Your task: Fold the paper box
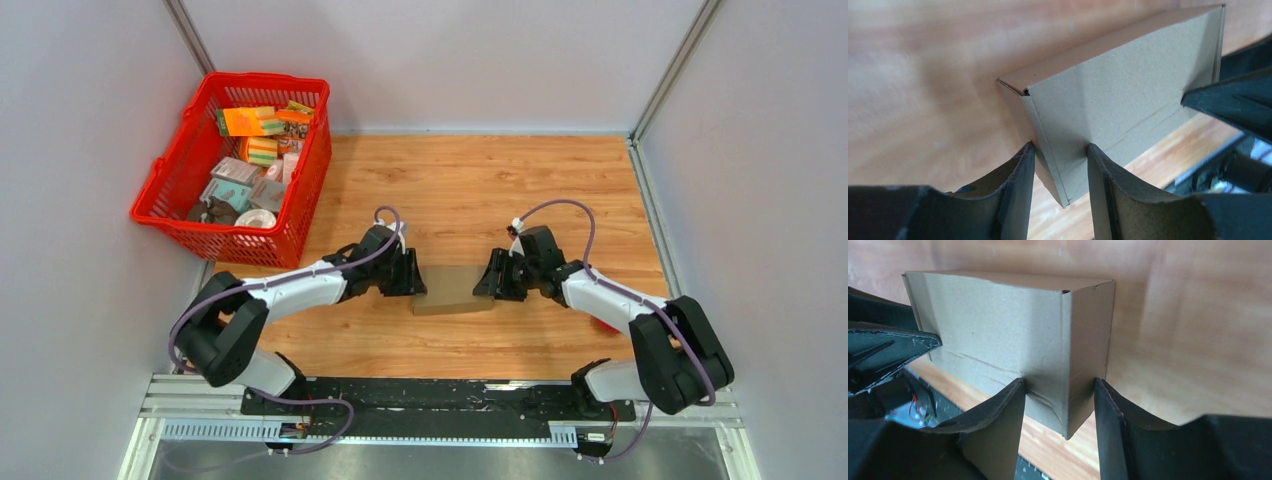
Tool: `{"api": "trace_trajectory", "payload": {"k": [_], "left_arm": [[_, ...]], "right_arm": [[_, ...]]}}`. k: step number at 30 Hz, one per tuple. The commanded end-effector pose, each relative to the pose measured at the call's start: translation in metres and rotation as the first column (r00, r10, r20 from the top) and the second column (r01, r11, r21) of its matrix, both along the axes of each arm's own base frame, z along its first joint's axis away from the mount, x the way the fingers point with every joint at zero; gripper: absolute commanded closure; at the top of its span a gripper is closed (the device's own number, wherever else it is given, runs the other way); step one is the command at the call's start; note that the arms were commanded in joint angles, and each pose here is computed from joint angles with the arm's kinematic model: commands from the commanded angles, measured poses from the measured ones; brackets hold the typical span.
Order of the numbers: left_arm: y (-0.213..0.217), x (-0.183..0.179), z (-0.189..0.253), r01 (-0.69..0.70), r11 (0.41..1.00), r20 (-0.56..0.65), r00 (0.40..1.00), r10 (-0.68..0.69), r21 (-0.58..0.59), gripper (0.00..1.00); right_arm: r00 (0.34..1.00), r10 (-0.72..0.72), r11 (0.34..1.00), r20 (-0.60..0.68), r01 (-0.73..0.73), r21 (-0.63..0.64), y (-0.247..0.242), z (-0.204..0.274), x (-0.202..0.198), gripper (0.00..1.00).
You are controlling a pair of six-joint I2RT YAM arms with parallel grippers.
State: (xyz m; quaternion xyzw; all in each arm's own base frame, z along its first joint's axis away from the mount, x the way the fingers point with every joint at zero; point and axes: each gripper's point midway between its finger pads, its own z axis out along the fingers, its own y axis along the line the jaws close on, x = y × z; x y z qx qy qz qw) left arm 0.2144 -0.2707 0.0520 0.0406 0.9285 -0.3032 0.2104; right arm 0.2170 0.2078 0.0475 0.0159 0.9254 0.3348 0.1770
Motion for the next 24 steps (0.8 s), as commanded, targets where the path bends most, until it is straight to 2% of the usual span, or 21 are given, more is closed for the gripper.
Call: {"api": "trace_trajectory", "payload": {"k": [1, 3, 5, 6, 7, 9, 10, 11, 12, 13, 14, 16, 17, 18, 19, 20, 21, 24], "left_arm": [[-0.042, 0.057, 0.047, 0.020, 0.993, 0.135, 0.991, -0.004, -0.114, 0.53], [-0.049, 0.084, 0.064, 0.017, 0.993, 0.170, 0.985, 0.003, -0.120, 0.53], [-0.050, 0.102, 0.073, 0.021, 0.994, 0.188, 0.982, -0.001, -0.104, 0.53], [-0.054, 0.126, 0.086, 0.005, 0.993, 0.212, 0.977, 0.020, -0.119, 0.53], [-0.057, 0.136, 0.092, 0.009, 0.992, 0.225, 0.974, 0.020, -0.125, 0.53], [-0.065, 0.165, 0.105, 0.017, 0.992, 0.263, 0.965, 0.016, -0.123, 0.53], [-0.063, 0.178, 0.108, 0.009, 0.993, 0.272, 0.962, 0.023, -0.118, 0.53], [-0.070, 0.194, 0.128, 0.024, 0.992, 0.313, 0.950, 0.017, -0.127, 0.53], [-0.074, 0.205, 0.113, 0.026, 0.993, 0.296, 0.955, 0.008, -0.111, 0.53], [-0.075, 0.216, 0.114, 0.031, 0.993, 0.307, 0.952, 0.005, -0.112, 0.53], [-0.080, 0.230, 0.129, 0.035, 0.993, 0.347, 0.938, 0.007, -0.117, 0.53], [-0.083, 0.248, 0.114, 0.021, 0.995, 0.335, 0.942, 0.014, -0.103, 0.53], [-0.084, 0.261, 0.127, 0.015, 0.992, 0.357, 0.934, 0.031, -0.124, 0.52], [-0.086, 0.269, 0.111, 0.006, 0.993, 0.334, 0.942, 0.033, -0.117, 0.53], [-0.085, 0.277, 0.109, -0.005, 0.992, 0.329, 0.943, 0.046, -0.123, 0.53], [-0.084, 0.290, 0.105, -0.019, 0.991, 0.326, 0.943, 0.062, -0.135, 0.53], [-0.084, 0.296, 0.103, -0.024, 0.989, 0.321, 0.945, 0.071, -0.147, 0.53], [-0.079, 0.318, 0.094, -0.055, 0.981, 0.296, 0.949, 0.110, -0.189, 0.53]], "right_arm": [[0.981, -0.015, 0.999, 0.192, 0.010, 0.031, 0.026, 0.044, 0.064, 0.54], [0.966, -0.041, 0.999, 0.255, 0.033, 0.037, 0.030, 0.066, 0.094, 0.54], [0.966, -0.058, 0.998, 0.253, 0.054, 0.025, 0.032, 0.064, 0.117, 0.54], [0.949, -0.072, 0.997, 0.308, 0.063, 0.040, 0.035, 0.085, 0.140, 0.53], [0.956, -0.076, 0.997, 0.285, 0.074, 0.017, 0.034, 0.073, 0.152, 0.53], [0.948, -0.099, 0.995, 0.303, 0.098, 0.019, 0.032, 0.077, 0.178, 0.53], [0.931, -0.103, 0.995, 0.351, 0.094, 0.042, 0.038, 0.096, 0.199, 0.52], [0.940, -0.102, 0.995, 0.326, 0.099, 0.026, 0.038, 0.080, 0.211, 0.51], [0.937, -0.108, 0.994, 0.332, 0.106, 0.024, 0.036, 0.079, 0.222, 0.51], [0.918, -0.114, 0.993, 0.379, 0.104, 0.048, 0.042, 0.099, 0.243, 0.50], [0.929, -0.110, 0.994, 0.353, 0.104, 0.034, 0.043, 0.079, 0.253, 0.50], [0.909, -0.107, 0.994, 0.403, 0.088, 0.064, 0.051, 0.098, 0.282, 0.50], [0.913, -0.107, 0.994, 0.394, 0.091, 0.059, 0.052, 0.086, 0.295, 0.49], [0.913, -0.103, 0.995, 0.395, 0.089, 0.054, 0.054, 0.083, 0.303, 0.49], [0.910, -0.101, 0.995, 0.402, 0.089, 0.049, 0.055, 0.082, 0.311, 0.49], [0.888, -0.104, 0.995, 0.448, 0.087, 0.059, 0.057, 0.101, 0.326, 0.48], [0.893, -0.103, 0.995, 0.437, 0.092, 0.047, 0.057, 0.088, 0.333, 0.47], [0.873, -0.128, 0.992, 0.470, 0.112, 0.062, 0.055, 0.094, 0.359, 0.46]]}}
